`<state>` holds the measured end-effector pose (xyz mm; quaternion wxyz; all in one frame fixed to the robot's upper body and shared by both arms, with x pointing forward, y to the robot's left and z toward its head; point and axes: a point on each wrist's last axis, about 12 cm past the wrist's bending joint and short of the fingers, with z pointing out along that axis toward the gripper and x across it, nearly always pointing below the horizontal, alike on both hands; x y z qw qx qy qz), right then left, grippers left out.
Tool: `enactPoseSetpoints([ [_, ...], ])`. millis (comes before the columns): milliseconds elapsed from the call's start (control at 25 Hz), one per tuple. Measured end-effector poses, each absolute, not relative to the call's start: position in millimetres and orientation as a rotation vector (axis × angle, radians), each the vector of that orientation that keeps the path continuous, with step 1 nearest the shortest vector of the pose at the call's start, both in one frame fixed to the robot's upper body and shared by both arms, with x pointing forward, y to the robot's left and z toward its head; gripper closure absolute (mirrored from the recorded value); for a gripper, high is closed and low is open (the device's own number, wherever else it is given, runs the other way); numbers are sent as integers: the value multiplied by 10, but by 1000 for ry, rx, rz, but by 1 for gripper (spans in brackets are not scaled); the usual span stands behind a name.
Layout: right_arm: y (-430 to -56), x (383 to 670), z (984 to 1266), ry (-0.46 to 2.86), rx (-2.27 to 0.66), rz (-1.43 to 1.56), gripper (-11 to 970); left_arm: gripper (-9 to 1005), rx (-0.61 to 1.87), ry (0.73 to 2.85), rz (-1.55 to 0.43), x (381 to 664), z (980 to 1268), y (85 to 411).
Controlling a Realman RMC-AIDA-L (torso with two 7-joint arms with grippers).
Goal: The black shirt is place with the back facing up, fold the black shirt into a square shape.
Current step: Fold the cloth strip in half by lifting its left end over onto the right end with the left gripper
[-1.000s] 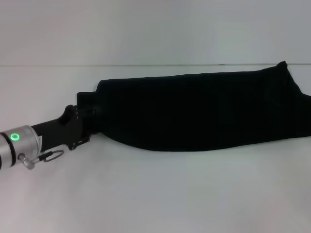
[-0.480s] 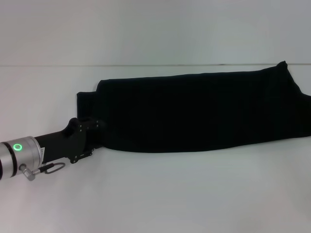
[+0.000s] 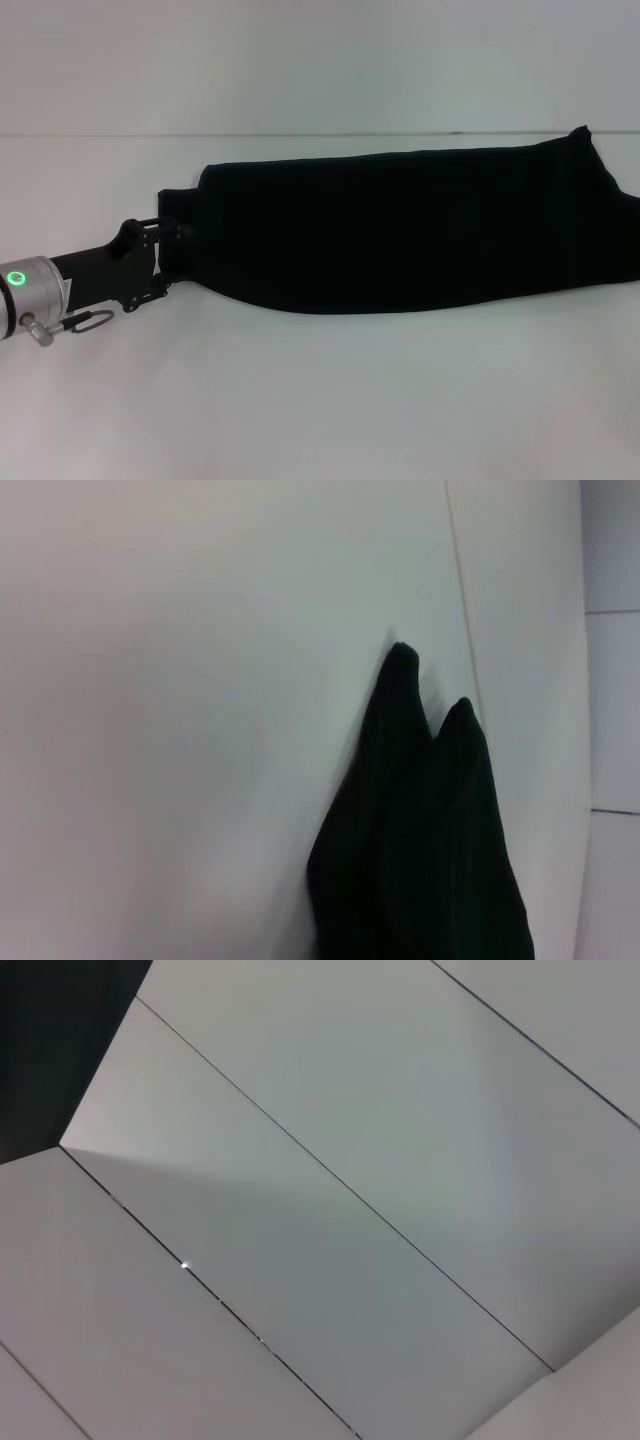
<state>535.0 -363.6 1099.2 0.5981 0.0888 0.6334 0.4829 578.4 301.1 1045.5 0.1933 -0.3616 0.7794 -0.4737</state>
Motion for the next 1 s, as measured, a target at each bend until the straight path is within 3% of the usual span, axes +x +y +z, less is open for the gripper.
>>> enactPoseSetpoints([
  [600,-3642,5349,10995,1468,207,1120,276,396,-1000,2257,-1386,5644,10401,2969],
  [1000,-3654,5344,10991,1471,210,1114,276,395,-1008,2261,-1374,5518,10429,3183],
])
